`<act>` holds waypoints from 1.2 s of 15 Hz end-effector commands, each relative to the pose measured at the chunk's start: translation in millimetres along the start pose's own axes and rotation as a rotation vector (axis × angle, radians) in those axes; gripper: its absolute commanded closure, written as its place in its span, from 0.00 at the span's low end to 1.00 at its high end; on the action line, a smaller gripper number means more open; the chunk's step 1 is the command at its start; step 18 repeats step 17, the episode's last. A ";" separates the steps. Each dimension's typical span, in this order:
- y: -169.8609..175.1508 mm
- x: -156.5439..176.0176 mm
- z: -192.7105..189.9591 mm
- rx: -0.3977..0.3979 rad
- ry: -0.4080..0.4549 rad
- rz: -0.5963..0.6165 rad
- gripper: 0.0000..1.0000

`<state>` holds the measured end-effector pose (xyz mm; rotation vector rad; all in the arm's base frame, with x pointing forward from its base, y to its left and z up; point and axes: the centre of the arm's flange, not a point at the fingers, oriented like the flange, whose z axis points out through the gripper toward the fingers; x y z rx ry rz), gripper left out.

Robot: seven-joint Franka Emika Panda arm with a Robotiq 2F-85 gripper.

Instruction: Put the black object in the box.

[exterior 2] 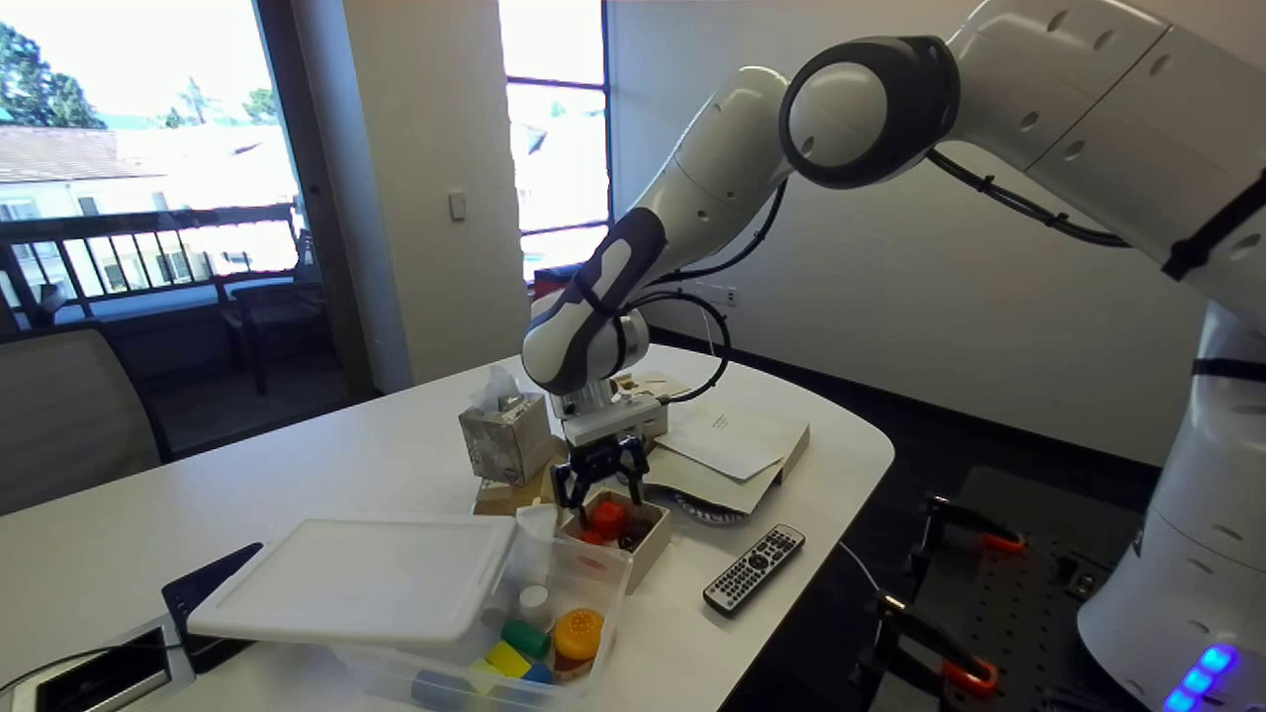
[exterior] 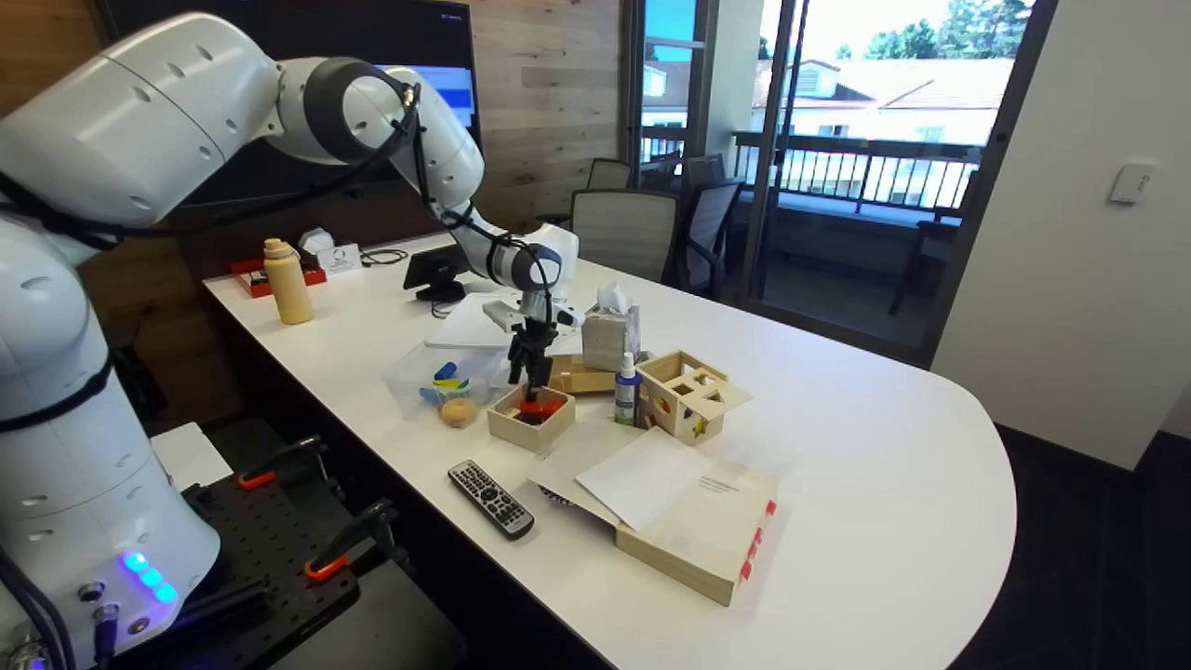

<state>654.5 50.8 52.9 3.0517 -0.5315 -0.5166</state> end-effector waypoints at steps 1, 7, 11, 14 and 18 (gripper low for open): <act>4.2 -12.0 -45.3 0.003 0.063 0.005 0.00; 26.4 -49.8 -165.0 0.055 0.201 -0.019 0.00; 38.5 -76.9 -224.6 0.060 0.284 -0.017 0.00; 43.3 -87.6 -242.7 0.073 0.301 -0.022 0.00; 45.5 -92.8 -246.5 0.074 0.301 -0.023 0.00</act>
